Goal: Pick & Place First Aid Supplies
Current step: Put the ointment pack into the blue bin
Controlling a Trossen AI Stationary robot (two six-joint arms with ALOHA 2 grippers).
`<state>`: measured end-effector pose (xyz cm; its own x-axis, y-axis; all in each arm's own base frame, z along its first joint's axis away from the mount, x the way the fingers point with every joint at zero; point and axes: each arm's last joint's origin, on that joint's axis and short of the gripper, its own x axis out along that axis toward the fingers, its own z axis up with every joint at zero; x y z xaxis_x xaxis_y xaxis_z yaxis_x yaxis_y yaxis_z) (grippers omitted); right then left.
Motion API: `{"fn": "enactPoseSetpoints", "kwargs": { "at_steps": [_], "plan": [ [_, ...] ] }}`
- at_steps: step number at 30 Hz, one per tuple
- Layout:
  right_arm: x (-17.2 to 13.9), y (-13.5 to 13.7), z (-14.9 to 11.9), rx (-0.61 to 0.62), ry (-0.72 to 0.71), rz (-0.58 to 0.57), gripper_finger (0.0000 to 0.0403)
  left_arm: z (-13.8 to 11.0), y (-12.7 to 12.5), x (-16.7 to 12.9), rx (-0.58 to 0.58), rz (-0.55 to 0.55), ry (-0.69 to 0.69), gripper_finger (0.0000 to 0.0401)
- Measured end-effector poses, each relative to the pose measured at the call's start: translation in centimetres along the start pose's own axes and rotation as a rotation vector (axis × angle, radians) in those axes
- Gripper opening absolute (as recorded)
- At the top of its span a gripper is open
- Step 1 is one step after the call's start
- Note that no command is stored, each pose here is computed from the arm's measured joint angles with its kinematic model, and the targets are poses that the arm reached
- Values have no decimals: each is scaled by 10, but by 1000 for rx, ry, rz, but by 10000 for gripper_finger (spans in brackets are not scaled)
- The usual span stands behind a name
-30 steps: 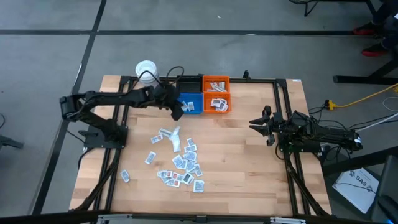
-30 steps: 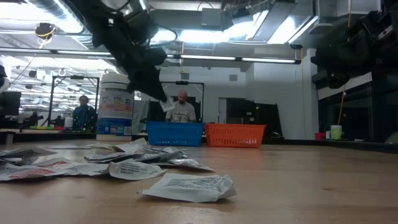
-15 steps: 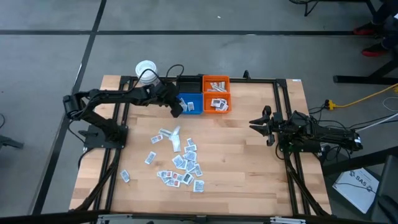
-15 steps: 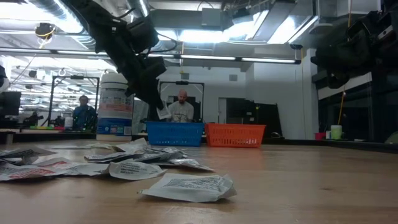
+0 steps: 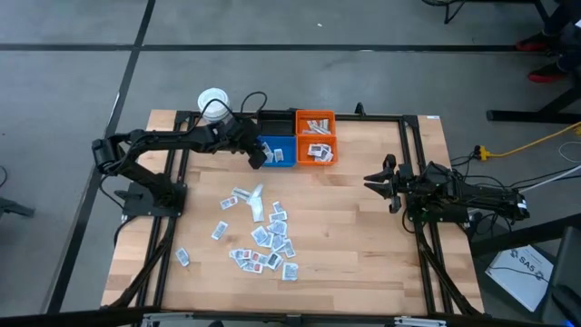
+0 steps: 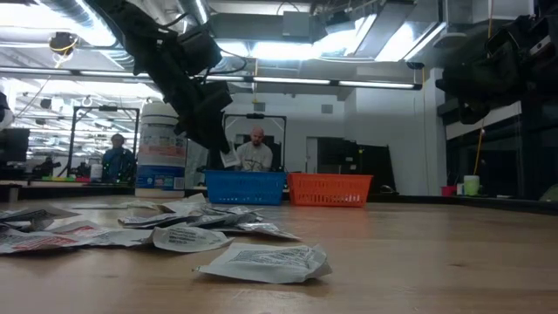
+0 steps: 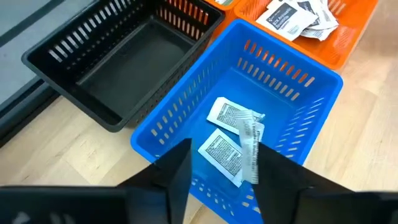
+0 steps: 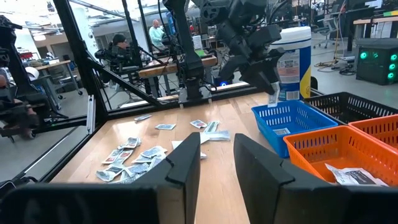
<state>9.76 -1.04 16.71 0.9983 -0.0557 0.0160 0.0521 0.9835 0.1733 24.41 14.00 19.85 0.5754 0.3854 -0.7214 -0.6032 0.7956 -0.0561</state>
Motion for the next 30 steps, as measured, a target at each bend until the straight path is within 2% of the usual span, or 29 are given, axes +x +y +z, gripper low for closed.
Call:
{"fn": "enactPoseSetpoints", "kwargs": {
  "at_steps": [6, 11, 22, 30],
  "plan": [
    [0, 0, 0, 0, 1, 0, 100, 7, 0, 0, 90, 31, -71, 186],
    [0, 0, 0, 0, 0, 0, 100, 14, -1, -1, 174, 38, -143, 198],
    [0, 0, 0, 0, 0, 0, 100, 12, -3, -1, 85, -2, -124, 192],
    [0, 0, 0, 0, 0, 0, 100, 11, -19, -8, 127, -66, -137, 192]
  ]
}}
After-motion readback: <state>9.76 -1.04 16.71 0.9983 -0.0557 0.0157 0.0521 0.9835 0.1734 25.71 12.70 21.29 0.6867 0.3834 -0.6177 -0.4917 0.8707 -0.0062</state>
